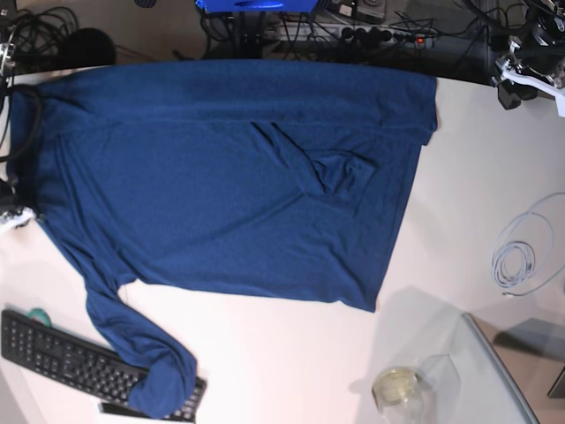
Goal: Layout the t-shirt on the table in an organized manner, then fold the t-shirt properly
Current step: 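Release the shirt and lift both grippers away from the edge, then close the right gripper on the shirt's side edge near the collar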
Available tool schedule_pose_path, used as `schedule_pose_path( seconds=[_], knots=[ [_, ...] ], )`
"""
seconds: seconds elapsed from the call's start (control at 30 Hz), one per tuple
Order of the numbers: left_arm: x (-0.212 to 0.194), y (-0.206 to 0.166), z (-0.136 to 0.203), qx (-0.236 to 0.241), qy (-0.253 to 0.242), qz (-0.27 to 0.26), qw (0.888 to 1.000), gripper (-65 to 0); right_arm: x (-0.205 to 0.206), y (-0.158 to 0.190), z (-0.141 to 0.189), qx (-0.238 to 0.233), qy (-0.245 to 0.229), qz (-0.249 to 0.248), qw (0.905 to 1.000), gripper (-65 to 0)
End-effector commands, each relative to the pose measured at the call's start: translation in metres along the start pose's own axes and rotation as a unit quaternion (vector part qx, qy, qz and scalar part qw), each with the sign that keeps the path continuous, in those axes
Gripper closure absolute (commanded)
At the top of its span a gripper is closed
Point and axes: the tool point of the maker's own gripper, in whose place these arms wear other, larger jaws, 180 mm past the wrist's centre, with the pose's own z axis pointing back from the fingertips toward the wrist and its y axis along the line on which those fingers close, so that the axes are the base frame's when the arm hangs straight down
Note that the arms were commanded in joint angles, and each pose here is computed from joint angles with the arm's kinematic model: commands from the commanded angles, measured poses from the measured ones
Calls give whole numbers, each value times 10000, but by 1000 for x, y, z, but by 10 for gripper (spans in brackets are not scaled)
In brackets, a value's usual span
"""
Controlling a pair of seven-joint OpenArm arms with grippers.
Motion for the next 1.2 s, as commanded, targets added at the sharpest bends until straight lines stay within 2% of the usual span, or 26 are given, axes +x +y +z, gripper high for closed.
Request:
schedule_pose_path(
  seconds=[0.0, 0.17, 0.2, 0.6, 0.83, 1.17],
  knots=[
    [9, 1, 4, 10, -157, -76, 9998, -253, 26, -8, 6, -73, -302, 31, 9995, -83],
    [9, 2, 4, 20, -153, -74, 9999, -253, 26, -8, 6, -75, -296, 44, 9995, -326],
    [9, 3, 4, 26, -155, -71, 9999, -253, 26, -8, 6, -75, -296, 44, 9995, -353],
    [8, 2, 4, 13, -145, -72, 9999, -253, 18, -9, 5, -88, -236, 48, 9997, -351],
    [8, 2, 4, 13, -145, -72, 9999, -253, 13, -2, 2, -25, -199, 17, 9998, -188],
    [8, 3, 4, 25, -145, -60, 9999, -253, 12, 0, 2, -5, -192, 8, 9998, -197]
  ],
)
